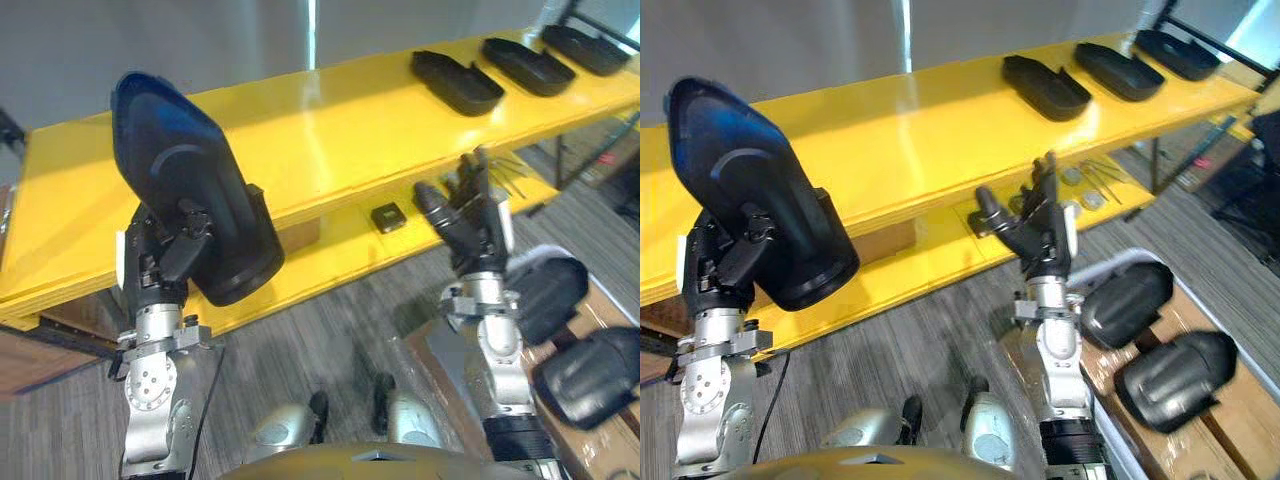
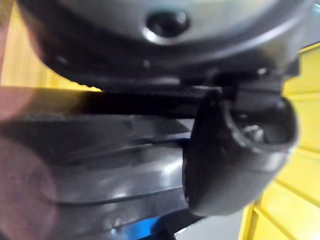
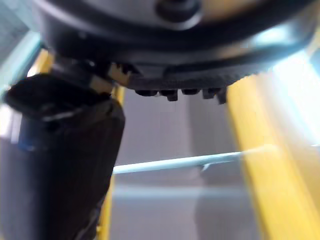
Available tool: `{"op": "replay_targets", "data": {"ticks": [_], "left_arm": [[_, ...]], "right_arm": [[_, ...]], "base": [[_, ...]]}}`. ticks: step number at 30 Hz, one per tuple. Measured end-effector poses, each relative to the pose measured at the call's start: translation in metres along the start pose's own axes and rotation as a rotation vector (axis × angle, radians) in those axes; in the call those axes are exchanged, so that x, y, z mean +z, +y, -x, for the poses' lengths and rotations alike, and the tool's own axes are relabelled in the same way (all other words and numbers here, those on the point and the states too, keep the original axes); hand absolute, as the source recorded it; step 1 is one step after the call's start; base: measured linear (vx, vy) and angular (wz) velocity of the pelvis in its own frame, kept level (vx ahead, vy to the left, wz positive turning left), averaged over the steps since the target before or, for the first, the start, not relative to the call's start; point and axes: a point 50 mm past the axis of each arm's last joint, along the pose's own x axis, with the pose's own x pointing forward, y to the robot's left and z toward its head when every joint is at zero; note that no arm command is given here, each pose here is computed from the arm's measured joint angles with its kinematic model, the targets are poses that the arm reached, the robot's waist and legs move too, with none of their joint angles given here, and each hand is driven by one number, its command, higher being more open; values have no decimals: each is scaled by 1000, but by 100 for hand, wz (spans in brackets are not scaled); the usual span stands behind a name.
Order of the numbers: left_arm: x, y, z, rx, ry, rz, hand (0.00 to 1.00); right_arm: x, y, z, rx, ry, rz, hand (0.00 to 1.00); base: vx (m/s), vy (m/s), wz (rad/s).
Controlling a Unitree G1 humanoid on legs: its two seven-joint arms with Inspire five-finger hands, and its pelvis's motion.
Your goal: Walk over and take three plastic housings, then place them on the shelf
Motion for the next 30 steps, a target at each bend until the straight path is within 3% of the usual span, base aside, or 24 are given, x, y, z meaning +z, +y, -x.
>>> {"op": "replay_targets", "data": {"ticks": [8, 16, 23, 25, 30], "left_arm": [[-1, 3, 3, 16, 7, 2, 0], [-7, -13, -2, -89, 12, 81, 0], [5, -19, -21, -235, -51, 52, 0], [8, -24, -22, -286, -48, 89, 0], [15, -71, -29, -547, -24, 184, 0]], "right_arm": [[27, 2, -21, 154, -127, 29, 100], [41, -45, -12, -88, -161, 159, 100], [20, -44, 16, -175, -33, 143, 100], [15, -46, 25, -188, 4, 141, 100], [4, -51, 53, -235, 152, 228, 100]], "base": [[312, -177, 67], [202, 65, 21], [123, 225, -35], [76, 71, -15], [1, -9, -24]]}}
